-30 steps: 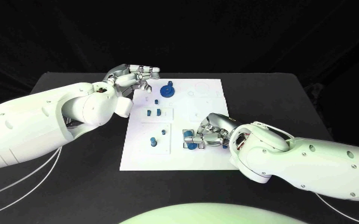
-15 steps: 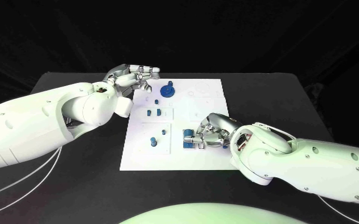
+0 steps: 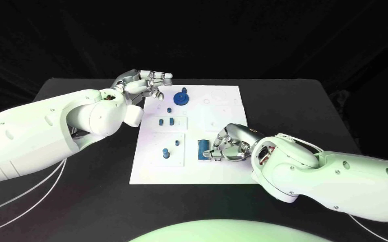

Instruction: Assemble the parts on the task board

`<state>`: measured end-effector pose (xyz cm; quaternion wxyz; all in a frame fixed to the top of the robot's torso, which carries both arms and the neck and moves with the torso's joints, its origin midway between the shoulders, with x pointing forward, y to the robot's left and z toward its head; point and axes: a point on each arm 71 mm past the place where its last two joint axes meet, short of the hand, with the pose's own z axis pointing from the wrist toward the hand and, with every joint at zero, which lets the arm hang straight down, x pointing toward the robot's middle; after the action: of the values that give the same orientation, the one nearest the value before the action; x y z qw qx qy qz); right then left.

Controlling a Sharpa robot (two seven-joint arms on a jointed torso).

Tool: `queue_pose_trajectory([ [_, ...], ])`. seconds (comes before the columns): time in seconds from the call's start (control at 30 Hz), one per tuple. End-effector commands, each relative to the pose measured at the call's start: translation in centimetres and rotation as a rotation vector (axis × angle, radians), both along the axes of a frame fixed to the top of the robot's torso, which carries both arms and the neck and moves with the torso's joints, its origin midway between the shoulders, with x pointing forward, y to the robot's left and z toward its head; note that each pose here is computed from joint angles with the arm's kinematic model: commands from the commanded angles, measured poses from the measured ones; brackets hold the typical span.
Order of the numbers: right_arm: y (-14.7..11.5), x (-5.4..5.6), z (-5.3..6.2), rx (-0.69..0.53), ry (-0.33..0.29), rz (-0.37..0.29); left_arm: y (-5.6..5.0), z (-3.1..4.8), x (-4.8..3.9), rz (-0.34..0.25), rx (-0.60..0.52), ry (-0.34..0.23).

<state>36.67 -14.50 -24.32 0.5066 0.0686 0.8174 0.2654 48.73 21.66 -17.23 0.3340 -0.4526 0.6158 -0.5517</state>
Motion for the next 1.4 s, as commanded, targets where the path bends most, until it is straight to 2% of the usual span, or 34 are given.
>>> queue_pose_trajectory([
  [0.03,0.08,0.04,-0.14,-0.022,-0.005,0.028,-0.22,0.09,-0.08,-0.017,-0.008,-0.002],
  [0.4,-0.20,0.50,-0.33,-0.038,-0.017,0.013,-0.18,0.07,-0.07,-0.016,-0.008,-0.001],
  [1.03,-0.26,-0.04,-0.06,-0.030,-0.011,0.043,0.00,0.00,-0.08,-0.015,-0.001,-0.002],
  [1.4,-0.40,0.04,-0.05,-0.028,-0.017,0.039,0.00,0.00,-0.07,-0.016,0.002,-0.004],
])
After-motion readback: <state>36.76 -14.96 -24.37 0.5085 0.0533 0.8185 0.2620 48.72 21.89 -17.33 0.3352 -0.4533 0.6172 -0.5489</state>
